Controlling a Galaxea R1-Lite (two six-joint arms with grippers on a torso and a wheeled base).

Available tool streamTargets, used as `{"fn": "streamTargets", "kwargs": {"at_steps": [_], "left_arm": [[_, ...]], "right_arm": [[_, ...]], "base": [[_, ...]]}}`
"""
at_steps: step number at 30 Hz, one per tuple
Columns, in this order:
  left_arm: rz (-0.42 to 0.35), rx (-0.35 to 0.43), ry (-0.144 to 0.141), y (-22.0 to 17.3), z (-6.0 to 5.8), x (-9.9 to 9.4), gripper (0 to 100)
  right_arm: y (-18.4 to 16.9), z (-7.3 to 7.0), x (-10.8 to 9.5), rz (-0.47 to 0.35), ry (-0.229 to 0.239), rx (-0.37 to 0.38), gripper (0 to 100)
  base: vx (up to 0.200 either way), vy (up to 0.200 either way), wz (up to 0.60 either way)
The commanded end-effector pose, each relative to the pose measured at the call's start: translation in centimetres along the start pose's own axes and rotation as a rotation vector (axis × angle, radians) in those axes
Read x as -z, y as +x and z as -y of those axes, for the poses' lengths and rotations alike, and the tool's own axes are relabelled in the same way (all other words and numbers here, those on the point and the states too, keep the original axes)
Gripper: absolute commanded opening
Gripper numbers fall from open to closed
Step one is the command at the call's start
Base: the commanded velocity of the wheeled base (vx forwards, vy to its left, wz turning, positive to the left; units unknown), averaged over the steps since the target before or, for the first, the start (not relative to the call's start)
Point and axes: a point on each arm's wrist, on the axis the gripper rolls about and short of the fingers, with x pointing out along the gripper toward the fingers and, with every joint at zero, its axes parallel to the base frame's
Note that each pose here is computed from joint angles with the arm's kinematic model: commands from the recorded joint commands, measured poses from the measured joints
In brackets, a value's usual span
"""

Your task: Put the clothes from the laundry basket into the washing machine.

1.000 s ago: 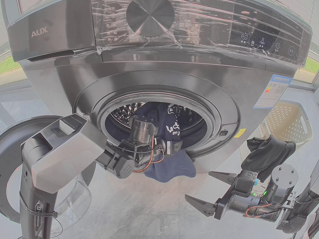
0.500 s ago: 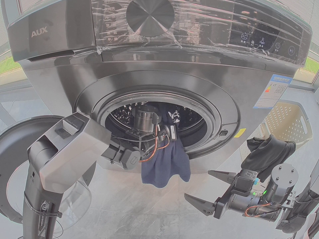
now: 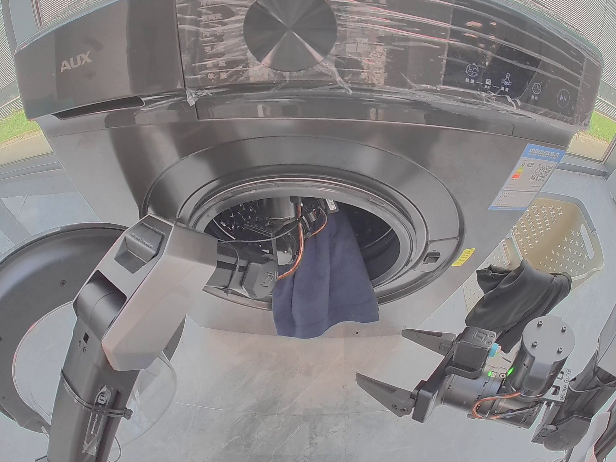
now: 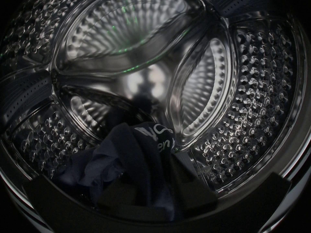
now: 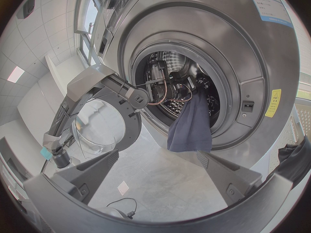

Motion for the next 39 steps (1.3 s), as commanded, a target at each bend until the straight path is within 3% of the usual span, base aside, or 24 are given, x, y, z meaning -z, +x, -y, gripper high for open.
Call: {"fn": "streamTargets", "kwargs": {"at_steps": [1,5,8,10,12,13,17,22,25,26,32,35,37,39], "left_arm": [[-0.041,-0.017,-0.026,-0.2,-0.1,0.2,100],[-0.187,-0.033,-0.005,-2.8,0.2,-0.1,100],[-0.366,-0.012,0.021,-5.5,0.7,0.1,100],[-0.445,0.005,0.028,-6.9,0.7,0.0,100],[-0.503,0.023,0.058,-8.0,0.6,0.7,100],[-0.538,0.027,0.089,-8.6,0.4,1.5,100],[-0.585,0.034,0.157,-9.3,-0.1,3.3,100],[-0.620,0.018,0.171,-8.8,-1.1,5.8,100],[-0.590,0.015,0.187,-7.7,-1.8,7.2,100],[-0.575,0.011,0.193,-7.4,-2.0,7.4,0],[-0.531,0.002,0.199,-6.6,-2.0,6.8,0],[-0.480,0.016,0.184,-6.1,-1.5,5.8,0],[-0.426,0.022,0.156,-5.3,-0.9,4.7,0],[-0.344,0.024,0.093,-4.3,-0.2,3.4,0]], "right_arm": [[0.1,0.0,0.1,-0.004,0.000,0.000,100],[0.0,0.0,0.1,-0.006,0.000,0.000,100],[0.0,-0.1,0.1,-0.006,-0.001,-0.004,100],[0.1,-0.1,0.1,-0.005,-0.001,-0.003,100],[0.2,-0.1,0.3,-0.011,-0.001,-0.004,100],[0.2,-0.1,0.3,-0.015,-0.001,-0.002,100],[0.2,-0.1,0.3,-0.015,0.000,-0.002,100],[0.2,-0.1,0.3,-0.015,0.000,-0.002,100],[0.2,-0.1,0.3,-0.011,0.000,-0.002,100],[0.2,-0.1,0.3,-0.011,-0.001,-0.002,100],[0.2,0.0,0.3,-0.011,-0.001,-0.001,100],[0.3,-0.1,0.2,-0.008,-0.001,-0.003,100],[0.3,-0.1,0.2,-0.005,-0.001,-0.003,100],[0.3,-0.1,0.1,-0.003,0.001,-0.003,100]], "base": [[0.000,0.000,0.00],[0.000,0.000,0.00],[0.000,0.000,0.00],[0.000,0.000,0.00],[0.000,0.000,0.00],[0.000,0.000,0.00],[0.000,0.000,0.00],[0.000,0.000,0.00],[0.000,0.000,0.00],[0.000,0.000,0.00],[0.000,0.000,0.00],[0.000,0.000,0.00],[0.000,0.000,0.00],[0.000,0.000,0.00]]}}
